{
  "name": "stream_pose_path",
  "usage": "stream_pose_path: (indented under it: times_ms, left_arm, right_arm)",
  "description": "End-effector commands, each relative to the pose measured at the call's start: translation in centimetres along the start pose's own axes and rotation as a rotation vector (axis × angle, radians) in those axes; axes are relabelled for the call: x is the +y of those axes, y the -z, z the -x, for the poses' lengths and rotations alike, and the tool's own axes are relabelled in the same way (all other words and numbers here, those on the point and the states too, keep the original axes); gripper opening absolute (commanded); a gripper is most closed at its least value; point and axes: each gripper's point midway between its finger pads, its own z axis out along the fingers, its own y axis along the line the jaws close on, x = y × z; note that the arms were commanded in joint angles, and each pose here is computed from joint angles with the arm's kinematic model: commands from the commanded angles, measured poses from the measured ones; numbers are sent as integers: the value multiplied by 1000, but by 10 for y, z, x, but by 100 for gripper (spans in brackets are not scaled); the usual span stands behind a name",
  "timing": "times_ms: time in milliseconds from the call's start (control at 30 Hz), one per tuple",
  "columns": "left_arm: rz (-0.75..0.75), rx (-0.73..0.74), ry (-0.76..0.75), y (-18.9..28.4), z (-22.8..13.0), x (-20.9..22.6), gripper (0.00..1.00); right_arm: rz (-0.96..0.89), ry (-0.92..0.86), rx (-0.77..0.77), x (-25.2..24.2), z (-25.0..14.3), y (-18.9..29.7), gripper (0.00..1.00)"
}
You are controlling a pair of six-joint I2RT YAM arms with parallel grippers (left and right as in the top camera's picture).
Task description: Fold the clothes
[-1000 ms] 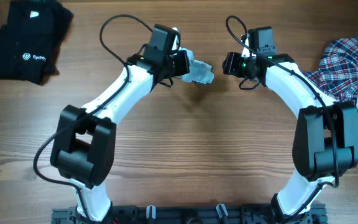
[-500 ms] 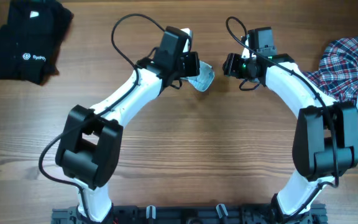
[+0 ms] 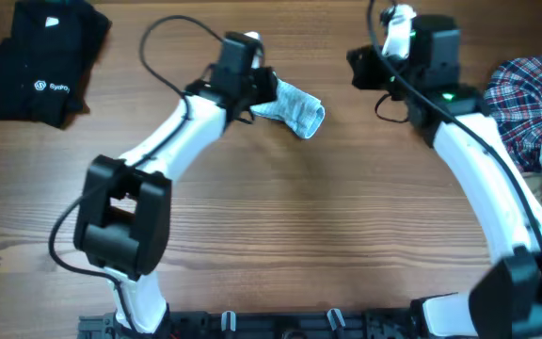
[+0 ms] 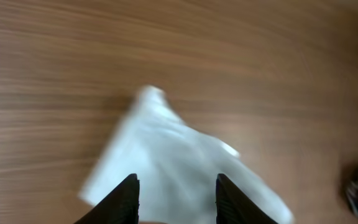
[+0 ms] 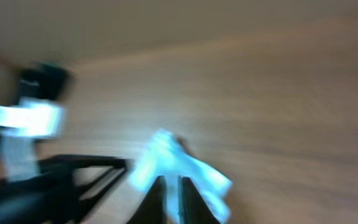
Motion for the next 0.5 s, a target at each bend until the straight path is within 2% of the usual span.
stream_pose_path:
  times_ms: [0,67,100,233,467]
  left_arm:
    - [78,-39,64,14,24,45,41]
    - [121,-20,104,19,24,70,45]
    - [140,-8,121,21,24,80,52]
    - [206,19,191,31,23,119,55]
    - [265,47,261,43,20,155,63]
  right_arm:
    - [131,-120,77,23,-15,-8,4]
    - [153,-136,134,27,-32,-23,4]
    - [171,-138,167,32,-42,-32,5]
    - [194,-160,306,43,-95,-77,4]
    - [151,-176,373,26,-132,-113,4]
